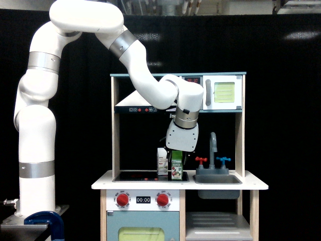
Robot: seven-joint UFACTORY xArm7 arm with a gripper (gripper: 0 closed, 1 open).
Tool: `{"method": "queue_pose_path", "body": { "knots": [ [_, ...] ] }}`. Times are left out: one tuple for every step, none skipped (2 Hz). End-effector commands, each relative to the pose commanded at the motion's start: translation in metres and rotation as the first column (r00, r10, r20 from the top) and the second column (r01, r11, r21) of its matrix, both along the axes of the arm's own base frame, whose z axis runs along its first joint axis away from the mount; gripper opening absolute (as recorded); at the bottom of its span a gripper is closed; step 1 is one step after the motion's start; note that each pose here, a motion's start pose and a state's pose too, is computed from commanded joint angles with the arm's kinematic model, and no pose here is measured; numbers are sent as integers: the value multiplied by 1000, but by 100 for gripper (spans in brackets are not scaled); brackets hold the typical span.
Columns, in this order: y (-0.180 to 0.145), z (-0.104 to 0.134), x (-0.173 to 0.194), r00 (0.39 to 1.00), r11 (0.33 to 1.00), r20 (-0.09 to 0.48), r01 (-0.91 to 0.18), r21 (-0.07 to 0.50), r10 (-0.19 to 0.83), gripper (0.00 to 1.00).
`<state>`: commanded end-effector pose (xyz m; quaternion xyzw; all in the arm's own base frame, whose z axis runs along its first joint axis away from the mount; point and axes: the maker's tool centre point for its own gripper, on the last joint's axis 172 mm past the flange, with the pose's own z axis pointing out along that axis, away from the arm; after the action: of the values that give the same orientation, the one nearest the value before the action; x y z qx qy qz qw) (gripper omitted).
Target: Put the green box into the sink
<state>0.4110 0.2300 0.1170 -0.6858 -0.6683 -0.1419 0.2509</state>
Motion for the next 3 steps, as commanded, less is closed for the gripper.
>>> {"method": "queue_pose_path", "body": {
  "knots": [
    [14, -3, 0, 1000, 1000, 0, 0, 0, 0, 0],
    [7, 3, 10, 1000, 1000, 0, 0, 0, 0, 0],
    [-10, 13, 95, 1000, 1000, 0, 0, 0, 0, 0]
  ]
}}
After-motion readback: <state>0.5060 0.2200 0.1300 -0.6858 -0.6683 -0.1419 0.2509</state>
